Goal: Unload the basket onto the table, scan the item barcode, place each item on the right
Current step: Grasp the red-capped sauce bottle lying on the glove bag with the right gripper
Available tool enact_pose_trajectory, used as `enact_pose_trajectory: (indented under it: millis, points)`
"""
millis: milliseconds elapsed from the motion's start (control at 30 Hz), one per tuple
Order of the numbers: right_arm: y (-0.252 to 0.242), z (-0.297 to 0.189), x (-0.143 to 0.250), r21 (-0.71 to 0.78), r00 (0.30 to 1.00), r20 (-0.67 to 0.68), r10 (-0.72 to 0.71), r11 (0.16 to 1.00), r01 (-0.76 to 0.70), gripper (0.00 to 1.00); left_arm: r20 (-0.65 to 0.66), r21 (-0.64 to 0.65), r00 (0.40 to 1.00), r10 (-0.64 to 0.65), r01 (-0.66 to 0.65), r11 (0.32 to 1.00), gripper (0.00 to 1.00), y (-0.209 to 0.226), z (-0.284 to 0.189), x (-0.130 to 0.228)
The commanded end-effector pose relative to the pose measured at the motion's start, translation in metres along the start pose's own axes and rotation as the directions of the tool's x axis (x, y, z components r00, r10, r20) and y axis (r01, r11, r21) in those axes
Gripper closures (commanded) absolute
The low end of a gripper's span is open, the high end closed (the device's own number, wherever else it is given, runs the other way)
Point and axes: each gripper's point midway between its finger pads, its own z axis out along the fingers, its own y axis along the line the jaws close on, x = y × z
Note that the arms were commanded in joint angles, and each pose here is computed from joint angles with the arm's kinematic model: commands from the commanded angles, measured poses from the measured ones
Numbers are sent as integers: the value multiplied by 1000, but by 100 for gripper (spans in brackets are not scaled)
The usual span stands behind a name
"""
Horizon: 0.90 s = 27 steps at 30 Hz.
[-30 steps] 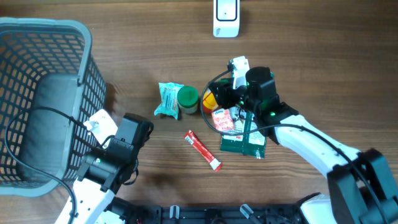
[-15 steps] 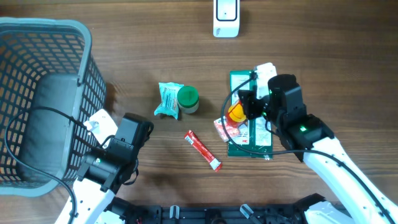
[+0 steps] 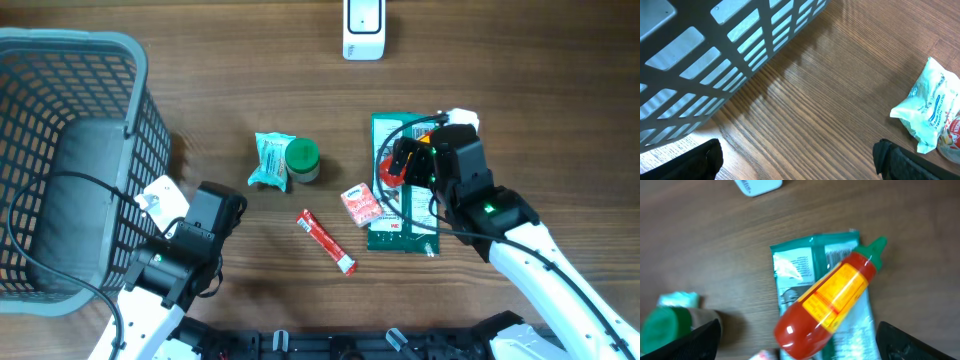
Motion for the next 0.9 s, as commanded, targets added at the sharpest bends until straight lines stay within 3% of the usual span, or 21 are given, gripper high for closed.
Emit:
enact_pose_trajectory:
  millis: [0, 133, 200, 400, 467, 600, 867]
  points:
    - [14, -3, 1, -70, 978, -38, 205, 976, -207, 0, 3, -3, 1000, 3, -3, 1000, 0, 2, 0, 0]
    - [16, -3, -8, -81, 977, 3, 214, 974, -213, 0, 3, -3, 1000, 3, -3, 1000, 0, 2, 0, 0]
    - [24, -4, -6, -95, 957, -52, 285, 953, -289, 1, 3, -3, 1000, 3, -3, 1000, 0, 2, 0, 0]
    - [38, -1, -26, 67, 939, -171, 297, 955, -289, 1, 3, -3, 1000, 3, -3, 1000, 0, 2, 0, 0]
    - [39, 9, -25, 158, 906, -219, 362, 929, -333, 1, 3, -3, 1000, 3, -3, 1000, 0, 2, 0, 0]
    - [22, 41, 10, 374, 828, -311, 468, 861, -346, 8, 3, -3, 1000, 3, -3, 1000, 0, 2, 0, 0]
    - [-7, 83, 47, 507, 771, -361, 524, 805, -309, 19, 3, -3, 1000, 3, -3, 1000, 0, 2, 0, 0]
